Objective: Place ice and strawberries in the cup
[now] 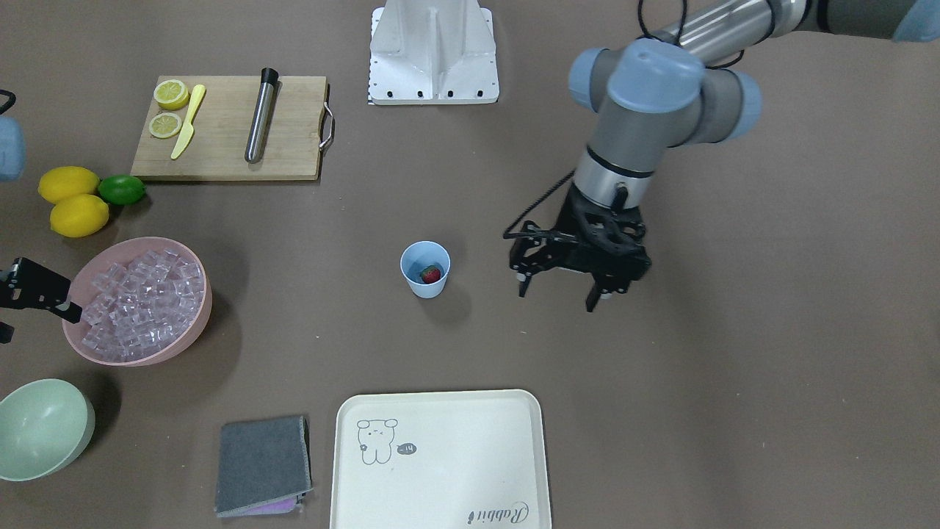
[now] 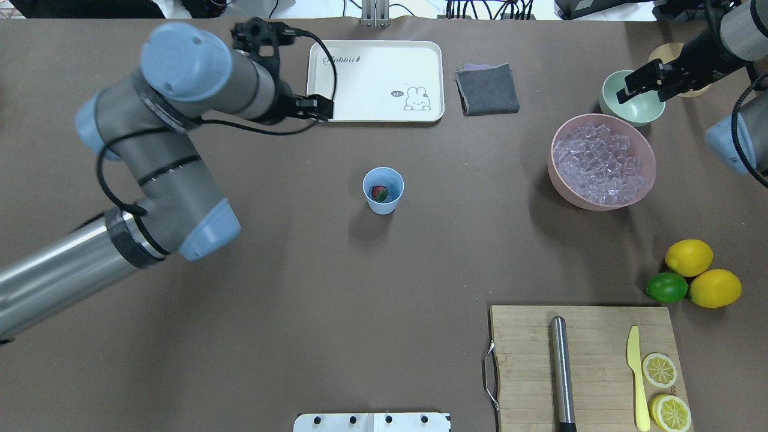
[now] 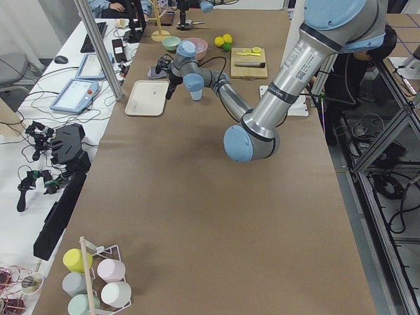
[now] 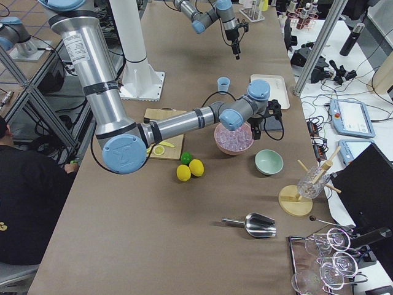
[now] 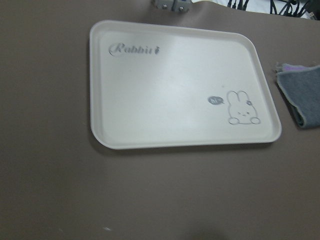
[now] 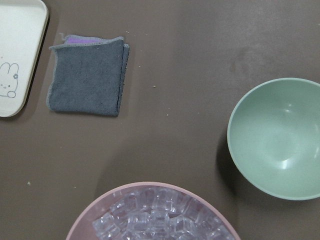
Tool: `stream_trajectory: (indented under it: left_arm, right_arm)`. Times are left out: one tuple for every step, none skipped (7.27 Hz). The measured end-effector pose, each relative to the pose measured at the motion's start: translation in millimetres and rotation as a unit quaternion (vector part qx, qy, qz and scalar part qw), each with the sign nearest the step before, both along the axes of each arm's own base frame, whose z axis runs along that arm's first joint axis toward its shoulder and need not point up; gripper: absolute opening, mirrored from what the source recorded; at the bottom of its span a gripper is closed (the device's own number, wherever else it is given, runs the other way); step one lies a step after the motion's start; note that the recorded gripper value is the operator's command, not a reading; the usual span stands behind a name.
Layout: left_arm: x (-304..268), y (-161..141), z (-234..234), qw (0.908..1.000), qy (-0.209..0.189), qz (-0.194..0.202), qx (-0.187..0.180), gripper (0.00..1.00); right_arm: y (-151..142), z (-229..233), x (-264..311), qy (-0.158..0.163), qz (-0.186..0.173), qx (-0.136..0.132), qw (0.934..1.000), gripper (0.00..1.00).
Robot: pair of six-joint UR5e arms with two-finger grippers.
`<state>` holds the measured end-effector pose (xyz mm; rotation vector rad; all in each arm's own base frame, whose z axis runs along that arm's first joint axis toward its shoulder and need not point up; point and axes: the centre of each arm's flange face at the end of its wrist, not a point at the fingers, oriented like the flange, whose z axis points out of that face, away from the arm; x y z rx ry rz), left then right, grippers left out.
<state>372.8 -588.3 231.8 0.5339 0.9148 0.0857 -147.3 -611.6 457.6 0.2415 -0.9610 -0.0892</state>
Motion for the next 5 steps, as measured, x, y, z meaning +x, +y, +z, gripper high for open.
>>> stream_trajectory:
  left_arm:
    - [-47, -16, 28, 0.9991, -0.027, 0.007, 0.031, 0.98]
    - [-86, -23, 58, 0.9981, -0.040, -0.001, 0.047, 0.98]
    - [-125, -27, 91, 0.9975, -0.049, -0.019, 0.048, 0.98]
    - [-167, -25, 135, 0.9969, -0.066, -0.026, 0.034, 0.98]
    - [-207, -15, 187, 0.9952, -0.094, -0.016, 0.022, 0.98]
  right_arm:
    - [2, 25, 26, 0.012, 0.000, 0.008, 0.9999, 1.00]
    - [3, 59, 60, 0.029, -0.004, 0.019, 0.9994, 1.00]
    - [6, 92, 97, 0.045, -0.005, 0.026, 0.9987, 1.00]
    - [11, 121, 133, 0.059, -0.003, 0.023, 0.9980, 1.00]
    - [20, 145, 166, 0.077, 0.001, 0.015, 0.9969, 1.00]
